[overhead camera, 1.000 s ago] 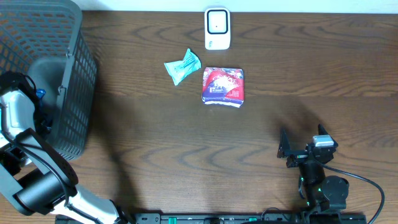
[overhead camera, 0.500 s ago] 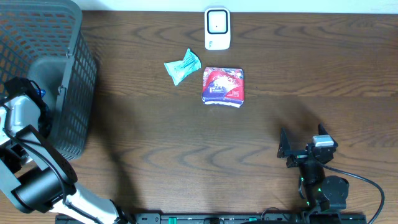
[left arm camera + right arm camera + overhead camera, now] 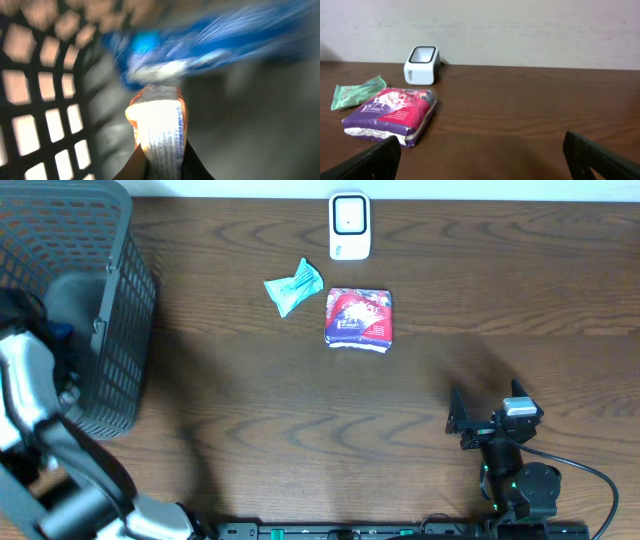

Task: Scan the item barcode
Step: 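Reach into the basket and grasp the small orange packet, then carry the orange packet to the scanner and drop it beside the liners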

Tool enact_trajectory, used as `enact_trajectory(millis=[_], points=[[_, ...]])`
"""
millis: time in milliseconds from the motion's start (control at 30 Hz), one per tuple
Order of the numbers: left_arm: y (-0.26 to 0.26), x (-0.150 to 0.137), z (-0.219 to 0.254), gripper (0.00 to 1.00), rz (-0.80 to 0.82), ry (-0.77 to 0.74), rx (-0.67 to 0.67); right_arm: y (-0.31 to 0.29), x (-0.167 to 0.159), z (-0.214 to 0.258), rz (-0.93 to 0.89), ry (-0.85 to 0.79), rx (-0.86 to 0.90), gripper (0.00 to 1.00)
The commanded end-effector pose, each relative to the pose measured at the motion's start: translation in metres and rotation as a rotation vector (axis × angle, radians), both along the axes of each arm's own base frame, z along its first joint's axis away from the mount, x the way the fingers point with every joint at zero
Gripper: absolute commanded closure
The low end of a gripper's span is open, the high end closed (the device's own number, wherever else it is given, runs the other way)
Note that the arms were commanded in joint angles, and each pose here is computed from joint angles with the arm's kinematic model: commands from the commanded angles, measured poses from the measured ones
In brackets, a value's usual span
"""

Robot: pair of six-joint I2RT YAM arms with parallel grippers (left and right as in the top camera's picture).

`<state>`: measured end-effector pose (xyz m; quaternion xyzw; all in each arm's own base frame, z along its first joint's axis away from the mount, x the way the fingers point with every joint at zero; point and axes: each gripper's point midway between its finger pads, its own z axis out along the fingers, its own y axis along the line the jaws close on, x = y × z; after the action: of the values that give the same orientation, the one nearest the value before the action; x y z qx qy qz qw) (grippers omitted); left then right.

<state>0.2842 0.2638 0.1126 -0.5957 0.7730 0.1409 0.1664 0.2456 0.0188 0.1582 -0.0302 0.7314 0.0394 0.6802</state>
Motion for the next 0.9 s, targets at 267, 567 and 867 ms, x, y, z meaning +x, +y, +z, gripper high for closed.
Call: enact_trajectory(millis=[267, 567, 867], points=[[-0.076, 0.044, 0.252, 0.93, -0.43, -0.769, 0.272, -0.001, 0.0, -0.001, -0.006, 0.001, 0.01, 0.01], [-0.273, 0.074, 0.295, 0.93, -1.064, -0.974, 0.127, -0.001, 0.0, -0.001, -0.005, 0.001, 0.01, 0.01], [-0.39, 0.133, 0.171, 0.92, -1.329, -0.597, 0.109, -0.001, 0.0, -0.001, -0.006, 0.001, 0.01, 0.01]])
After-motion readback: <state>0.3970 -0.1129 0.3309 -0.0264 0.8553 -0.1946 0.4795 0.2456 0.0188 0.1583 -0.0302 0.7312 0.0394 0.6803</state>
